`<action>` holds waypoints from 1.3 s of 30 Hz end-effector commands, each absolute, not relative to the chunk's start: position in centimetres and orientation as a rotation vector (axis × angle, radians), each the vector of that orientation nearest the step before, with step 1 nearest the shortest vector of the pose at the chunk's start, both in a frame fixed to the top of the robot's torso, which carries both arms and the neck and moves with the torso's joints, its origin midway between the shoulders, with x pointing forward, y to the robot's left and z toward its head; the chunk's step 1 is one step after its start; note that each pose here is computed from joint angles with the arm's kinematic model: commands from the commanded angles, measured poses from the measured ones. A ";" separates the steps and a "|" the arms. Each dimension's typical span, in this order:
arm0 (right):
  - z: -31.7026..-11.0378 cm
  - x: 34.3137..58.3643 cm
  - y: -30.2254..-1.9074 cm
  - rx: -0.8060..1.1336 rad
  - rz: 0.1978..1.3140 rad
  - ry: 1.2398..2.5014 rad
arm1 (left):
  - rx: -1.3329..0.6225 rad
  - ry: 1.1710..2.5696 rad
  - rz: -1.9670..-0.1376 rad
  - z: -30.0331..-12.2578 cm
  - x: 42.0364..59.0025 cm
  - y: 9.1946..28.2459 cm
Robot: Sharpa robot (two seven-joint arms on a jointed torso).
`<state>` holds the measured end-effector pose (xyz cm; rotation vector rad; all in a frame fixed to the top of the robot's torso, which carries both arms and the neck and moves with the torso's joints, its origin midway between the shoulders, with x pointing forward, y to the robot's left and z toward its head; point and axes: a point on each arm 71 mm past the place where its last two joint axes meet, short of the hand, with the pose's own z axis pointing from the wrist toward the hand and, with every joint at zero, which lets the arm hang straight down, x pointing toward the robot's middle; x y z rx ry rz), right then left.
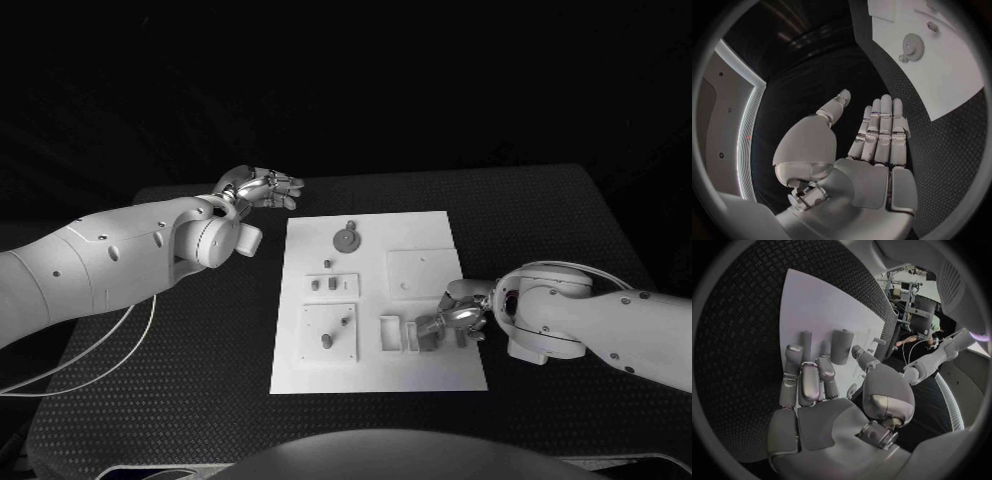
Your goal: Assemble the parts on the task board
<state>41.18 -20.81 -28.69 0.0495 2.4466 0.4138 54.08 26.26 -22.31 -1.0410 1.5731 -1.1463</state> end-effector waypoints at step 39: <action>-26.8 40.7 -19.2 0.249 0.606 2.362 | -1.035 1.573 -1.168 -22.2 54.1 25.8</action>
